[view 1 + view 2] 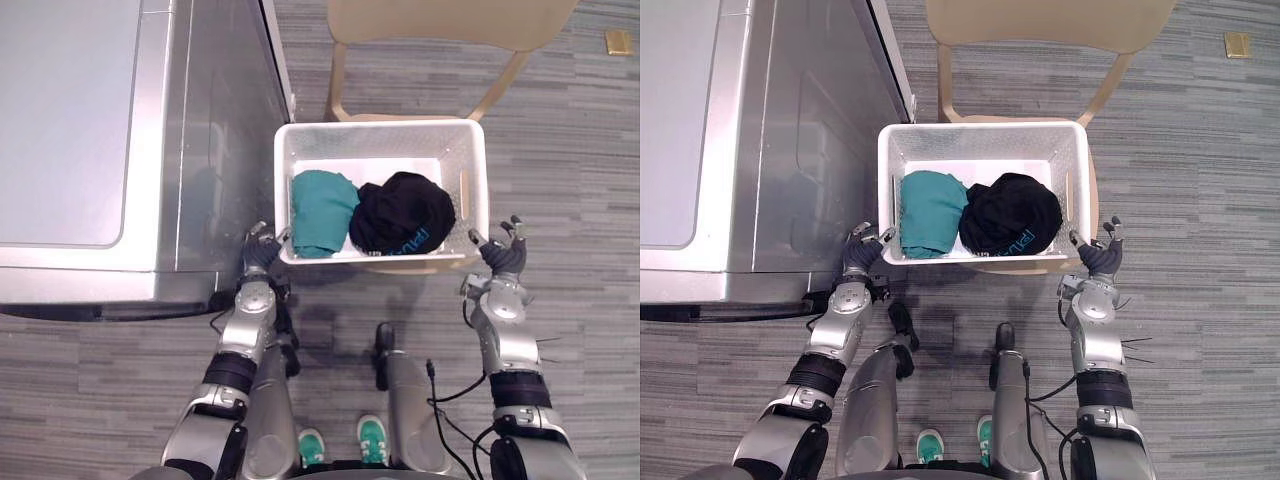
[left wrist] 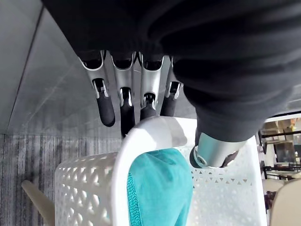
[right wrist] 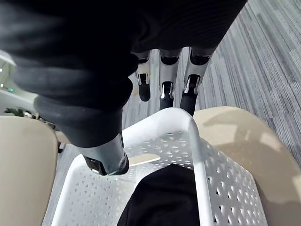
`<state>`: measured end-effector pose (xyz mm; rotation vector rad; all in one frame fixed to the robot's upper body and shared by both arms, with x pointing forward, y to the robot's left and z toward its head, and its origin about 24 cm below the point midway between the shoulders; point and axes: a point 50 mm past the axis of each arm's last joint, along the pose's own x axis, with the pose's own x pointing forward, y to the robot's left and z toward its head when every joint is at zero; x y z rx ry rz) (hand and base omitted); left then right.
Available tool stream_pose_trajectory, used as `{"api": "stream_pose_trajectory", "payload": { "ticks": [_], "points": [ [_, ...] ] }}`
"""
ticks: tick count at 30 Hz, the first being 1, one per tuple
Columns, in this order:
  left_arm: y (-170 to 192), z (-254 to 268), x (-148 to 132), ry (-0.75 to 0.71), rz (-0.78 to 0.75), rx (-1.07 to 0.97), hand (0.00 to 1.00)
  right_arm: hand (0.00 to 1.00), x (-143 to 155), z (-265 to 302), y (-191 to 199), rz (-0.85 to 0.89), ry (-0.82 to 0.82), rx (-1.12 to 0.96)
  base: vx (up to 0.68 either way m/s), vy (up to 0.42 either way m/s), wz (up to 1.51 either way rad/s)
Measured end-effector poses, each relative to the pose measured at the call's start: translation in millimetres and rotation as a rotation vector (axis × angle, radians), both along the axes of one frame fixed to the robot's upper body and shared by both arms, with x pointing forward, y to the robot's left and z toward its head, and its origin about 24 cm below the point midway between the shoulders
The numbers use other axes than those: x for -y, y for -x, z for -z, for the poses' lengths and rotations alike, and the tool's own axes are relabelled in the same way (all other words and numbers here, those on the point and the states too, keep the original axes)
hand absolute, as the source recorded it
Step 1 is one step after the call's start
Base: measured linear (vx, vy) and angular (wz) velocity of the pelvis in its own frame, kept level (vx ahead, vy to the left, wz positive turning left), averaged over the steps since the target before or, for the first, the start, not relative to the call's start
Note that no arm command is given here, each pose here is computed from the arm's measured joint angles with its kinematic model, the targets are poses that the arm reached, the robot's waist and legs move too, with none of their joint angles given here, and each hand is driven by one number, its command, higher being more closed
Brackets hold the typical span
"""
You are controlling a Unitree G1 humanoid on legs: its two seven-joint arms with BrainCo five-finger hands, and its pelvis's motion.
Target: Pick up the laundry basket with both hands and put the clothes into the washing machine.
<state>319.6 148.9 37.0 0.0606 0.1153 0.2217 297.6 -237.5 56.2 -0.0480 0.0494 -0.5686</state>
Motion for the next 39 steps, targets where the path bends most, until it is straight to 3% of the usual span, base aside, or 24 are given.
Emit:
{"api": "stream_pose_trajectory", "payload": {
  "ticks": [9,15,26,34,39],
  "points": [
    [21,8,-3,0.030,0.012,0.003,0.00,0.00,3,16,33,0.001,0.020,-0.027,-0.01,-0.004,0.02],
    [48,23,-6,0.062,0.027,-0.032,0.00,0.00,10,12,63,0.004,0.137,-0.020,0.07,-0.011,0.08],
    [123,104,-6,0.127,0.010,-0.382,0.00,0.00,5,84,115,0.007,0.029,-0.322,0.10,-0.026,0.12],
    [182,160,-66,0.038,-0.190,-0.719,0.00,0.00,-5,153,151,-0.023,-0.097,-0.650,0.01,-0.007,0.03],
    [206,174,-72,0.021,-0.208,-0.828,0.00,0.00,-10,173,164,-0.040,-0.144,-0.756,-0.03,0.030,-0.15]
  ]
}}
